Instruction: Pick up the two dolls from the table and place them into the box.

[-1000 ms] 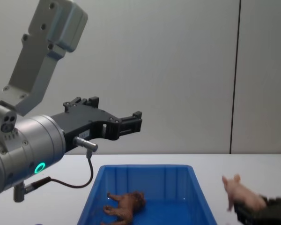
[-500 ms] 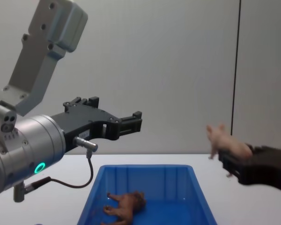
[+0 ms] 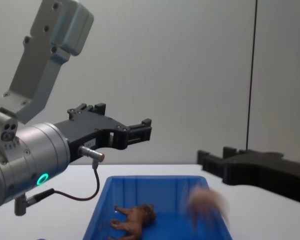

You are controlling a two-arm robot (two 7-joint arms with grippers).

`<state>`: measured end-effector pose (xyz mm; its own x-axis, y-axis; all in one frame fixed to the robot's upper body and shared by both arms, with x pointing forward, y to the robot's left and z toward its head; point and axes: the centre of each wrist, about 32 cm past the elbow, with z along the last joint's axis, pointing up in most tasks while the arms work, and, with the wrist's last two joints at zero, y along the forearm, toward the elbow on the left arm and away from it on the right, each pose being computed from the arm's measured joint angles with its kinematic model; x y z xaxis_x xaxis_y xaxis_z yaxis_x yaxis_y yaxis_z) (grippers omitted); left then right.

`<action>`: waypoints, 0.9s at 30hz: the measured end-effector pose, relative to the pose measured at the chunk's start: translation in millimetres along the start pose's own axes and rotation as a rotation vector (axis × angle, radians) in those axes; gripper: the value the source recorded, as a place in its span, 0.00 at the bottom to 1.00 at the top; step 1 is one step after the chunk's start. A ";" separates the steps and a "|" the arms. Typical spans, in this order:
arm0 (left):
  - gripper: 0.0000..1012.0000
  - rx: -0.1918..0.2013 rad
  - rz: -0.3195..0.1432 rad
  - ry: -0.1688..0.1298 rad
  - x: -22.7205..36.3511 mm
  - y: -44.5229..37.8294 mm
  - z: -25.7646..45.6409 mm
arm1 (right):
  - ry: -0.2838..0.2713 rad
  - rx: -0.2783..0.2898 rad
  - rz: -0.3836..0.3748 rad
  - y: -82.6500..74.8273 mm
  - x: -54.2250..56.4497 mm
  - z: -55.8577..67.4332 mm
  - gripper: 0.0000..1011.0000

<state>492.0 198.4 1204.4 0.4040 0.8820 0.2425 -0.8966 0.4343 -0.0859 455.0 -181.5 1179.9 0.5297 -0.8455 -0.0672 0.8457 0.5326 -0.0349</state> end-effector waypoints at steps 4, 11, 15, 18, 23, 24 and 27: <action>0.99 0.000 0.000 0.000 0.0 0.0 0.0 | 0.017 -0.021 0.020 9.0 1.3 -2.9 0.64; 0.99 0.000 0.000 0.000 0.0 0.0 0.0 | 0.030 -0.040 0.028 20.2 3.3 -6.9 0.86; 0.99 0.000 0.000 0.000 0.0 0.0 0.0 | 0.025 -0.039 0.020 22.1 4.0 -8.1 0.95; 0.99 0.000 0.000 0.000 0.0 0.0 0.0 | 0.018 -0.032 0.000 21.9 4.6 -8.4 0.99; 0.99 0.000 0.000 0.000 0.0 0.0 0.0 | 0.004 -0.021 -0.051 17.0 6.3 -10.0 0.99; 0.99 0.000 0.000 0.000 0.0 0.0 0.0 | 0.002 -0.019 -0.057 16.4 6.4 -10.1 0.99; 0.99 0.000 0.000 0.000 0.0 0.0 0.0 | -0.005 -0.008 -0.097 10.7 7.7 -10.7 0.99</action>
<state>492.0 198.4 1204.4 0.4040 0.8820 0.2425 -0.8966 0.4343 -0.0859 467.4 -181.9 1168.3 0.4453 -0.8935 -0.0581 0.8926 0.4481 -0.0494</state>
